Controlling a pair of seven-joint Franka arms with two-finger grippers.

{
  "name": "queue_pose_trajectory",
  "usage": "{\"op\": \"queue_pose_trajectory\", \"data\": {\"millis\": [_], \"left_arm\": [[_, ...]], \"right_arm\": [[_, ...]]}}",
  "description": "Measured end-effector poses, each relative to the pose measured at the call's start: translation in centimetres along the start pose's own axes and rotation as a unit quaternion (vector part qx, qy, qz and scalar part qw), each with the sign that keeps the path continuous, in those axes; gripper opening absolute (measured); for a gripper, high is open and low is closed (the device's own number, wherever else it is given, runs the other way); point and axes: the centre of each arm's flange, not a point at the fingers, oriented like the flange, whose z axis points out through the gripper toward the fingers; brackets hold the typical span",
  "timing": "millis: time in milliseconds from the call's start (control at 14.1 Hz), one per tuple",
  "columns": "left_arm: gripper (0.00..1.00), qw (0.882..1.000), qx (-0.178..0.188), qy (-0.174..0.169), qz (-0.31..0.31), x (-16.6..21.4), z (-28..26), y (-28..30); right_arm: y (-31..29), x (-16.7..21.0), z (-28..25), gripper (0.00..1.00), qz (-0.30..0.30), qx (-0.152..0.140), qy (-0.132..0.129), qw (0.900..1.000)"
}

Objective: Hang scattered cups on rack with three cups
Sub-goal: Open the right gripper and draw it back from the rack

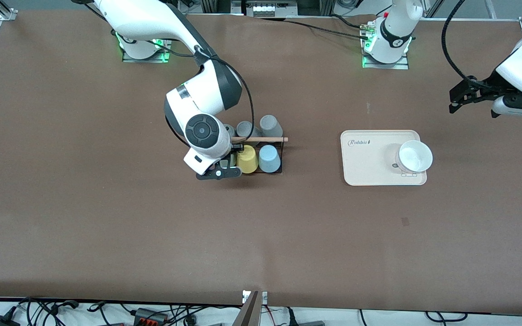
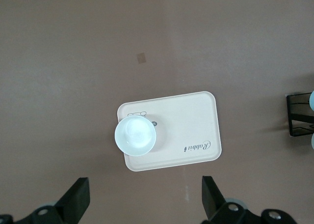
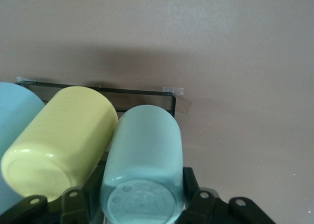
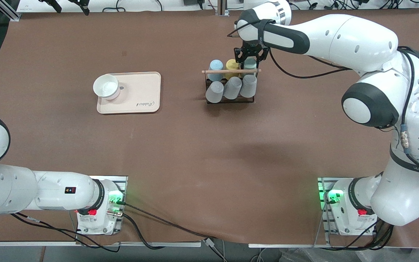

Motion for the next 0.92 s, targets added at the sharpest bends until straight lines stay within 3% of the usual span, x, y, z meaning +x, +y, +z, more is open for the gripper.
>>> {"op": "queue_pose_trajectory", "data": {"millis": [142,354,638,922], "left_arm": [[1.0,1.0,0.0,0.0,0.0,0.0,0.0,0.0],[1.0,1.0,0.0,0.0,0.0,0.0,0.0,0.0],[1.0,1.0,0.0,0.0,0.0,0.0,0.0,0.0],[1.0,1.0,0.0,0.0,0.0,0.0,0.0,0.0]], "right_arm": [[0.1,0.2,0.1,0.72,0.002,-0.001,0.0,1.0],[0.6,0.6,-1.3,0.99,0.007,0.004,0.012,1.0],[2.4,0.8,-5.3,1.0,0.019,0.013,0.03,0.999],[7.8,0.8,-12.4,1.0,0.053,0.033,0.057,0.996]]}}
